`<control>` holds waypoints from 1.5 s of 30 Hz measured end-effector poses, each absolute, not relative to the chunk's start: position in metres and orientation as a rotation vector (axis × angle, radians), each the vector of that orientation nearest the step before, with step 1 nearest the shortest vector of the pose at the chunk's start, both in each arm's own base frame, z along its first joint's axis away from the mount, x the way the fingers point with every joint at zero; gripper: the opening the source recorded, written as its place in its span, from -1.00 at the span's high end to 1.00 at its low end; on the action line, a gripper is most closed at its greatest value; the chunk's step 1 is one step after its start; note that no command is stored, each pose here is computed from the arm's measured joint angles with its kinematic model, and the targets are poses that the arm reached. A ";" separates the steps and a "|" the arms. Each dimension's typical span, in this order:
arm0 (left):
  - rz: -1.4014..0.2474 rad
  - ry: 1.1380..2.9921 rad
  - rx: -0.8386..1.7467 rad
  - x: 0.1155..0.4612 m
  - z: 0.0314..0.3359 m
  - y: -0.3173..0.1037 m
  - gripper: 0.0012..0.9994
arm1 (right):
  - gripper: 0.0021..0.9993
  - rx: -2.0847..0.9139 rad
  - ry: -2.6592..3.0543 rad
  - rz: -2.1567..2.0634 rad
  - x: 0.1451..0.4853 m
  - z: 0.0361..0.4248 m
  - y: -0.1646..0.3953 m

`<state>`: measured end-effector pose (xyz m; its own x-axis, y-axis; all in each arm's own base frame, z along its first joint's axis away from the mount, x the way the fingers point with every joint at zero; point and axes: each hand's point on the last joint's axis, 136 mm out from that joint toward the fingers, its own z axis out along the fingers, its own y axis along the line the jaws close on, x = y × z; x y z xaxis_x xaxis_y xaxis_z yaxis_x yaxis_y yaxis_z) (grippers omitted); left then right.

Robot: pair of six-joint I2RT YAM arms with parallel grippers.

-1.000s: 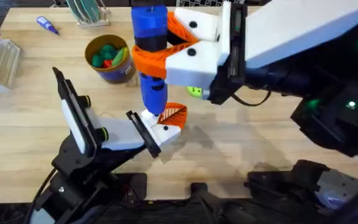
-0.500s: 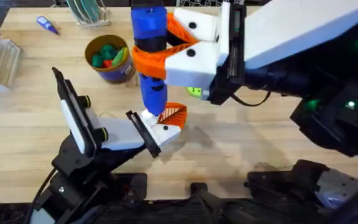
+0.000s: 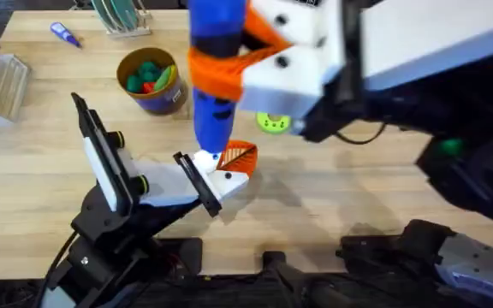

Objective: Pick up the gripper from the table and insert it into the empty holder that is missing its gripper. Then pick up a screw, insert it into the mounting hole, and use the screwdriver to tighten it. Finally, clean up the table by picking up the vegetable and placing it into the bucket.

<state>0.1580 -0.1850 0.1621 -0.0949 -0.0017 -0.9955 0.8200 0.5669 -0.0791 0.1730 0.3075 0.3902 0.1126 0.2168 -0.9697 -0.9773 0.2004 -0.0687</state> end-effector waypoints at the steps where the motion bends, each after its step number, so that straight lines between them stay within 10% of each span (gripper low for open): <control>1: -0.801 1.520 0.726 0.158 0.162 -0.185 0.97 | 0.96 -0.935 1.043 1.093 0.173 0.396 0.303; 10: -0.801 1.520 0.725 0.158 0.162 -0.185 0.97 | 0.96 -0.815 1.101 0.709 0.238 0.395 0.253; 22: -0.800 1.520 0.725 0.158 0.162 -0.185 0.97 | 0.96 -0.969 1.694 -0.199 0.386 0.201 0.149; 40: -0.800 1.520 0.725 0.158 0.162 -0.185 0.97 | 0.95 -1.642 1.815 -0.761 0.398 0.051 0.099; 45: -0.801 1.520 0.726 0.158 0.162 -0.185 0.97 | 0.50 -1.656 1.898 -0.687 0.387 0.042 0.098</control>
